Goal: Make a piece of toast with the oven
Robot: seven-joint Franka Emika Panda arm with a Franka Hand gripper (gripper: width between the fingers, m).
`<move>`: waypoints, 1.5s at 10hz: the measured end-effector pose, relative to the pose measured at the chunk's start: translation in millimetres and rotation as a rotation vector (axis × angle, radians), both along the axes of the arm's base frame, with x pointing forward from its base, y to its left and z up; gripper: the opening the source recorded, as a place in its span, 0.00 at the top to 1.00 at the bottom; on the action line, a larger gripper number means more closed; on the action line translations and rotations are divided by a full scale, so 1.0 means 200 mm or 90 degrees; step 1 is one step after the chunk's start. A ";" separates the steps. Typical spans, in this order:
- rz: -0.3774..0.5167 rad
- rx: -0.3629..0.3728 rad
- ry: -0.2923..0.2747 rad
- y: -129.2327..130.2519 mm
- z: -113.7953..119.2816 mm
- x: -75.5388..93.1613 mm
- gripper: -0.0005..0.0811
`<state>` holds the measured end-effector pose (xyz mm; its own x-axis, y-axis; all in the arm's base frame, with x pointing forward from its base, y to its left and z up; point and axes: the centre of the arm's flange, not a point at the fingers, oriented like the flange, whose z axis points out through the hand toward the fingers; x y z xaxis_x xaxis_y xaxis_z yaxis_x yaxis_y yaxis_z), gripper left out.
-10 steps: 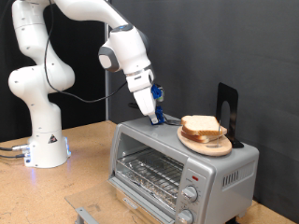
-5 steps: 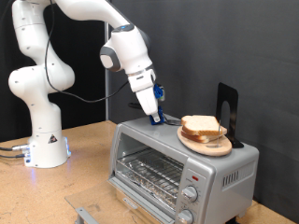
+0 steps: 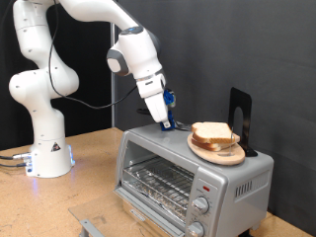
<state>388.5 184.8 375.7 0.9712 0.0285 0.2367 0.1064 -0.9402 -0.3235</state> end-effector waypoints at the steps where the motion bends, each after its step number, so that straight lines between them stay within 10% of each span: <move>1: -0.003 0.012 0.000 0.01 0.01 0.00 0.50; 8: -0.020 0.078 -0.085 -0.01 0.19 0.01 0.50; 15: -0.127 0.113 -0.183 -0.53 0.33 -0.17 0.50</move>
<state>354.5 79.4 441.5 0.8467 -0.2201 0.4844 0.0369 -0.8839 -0.4662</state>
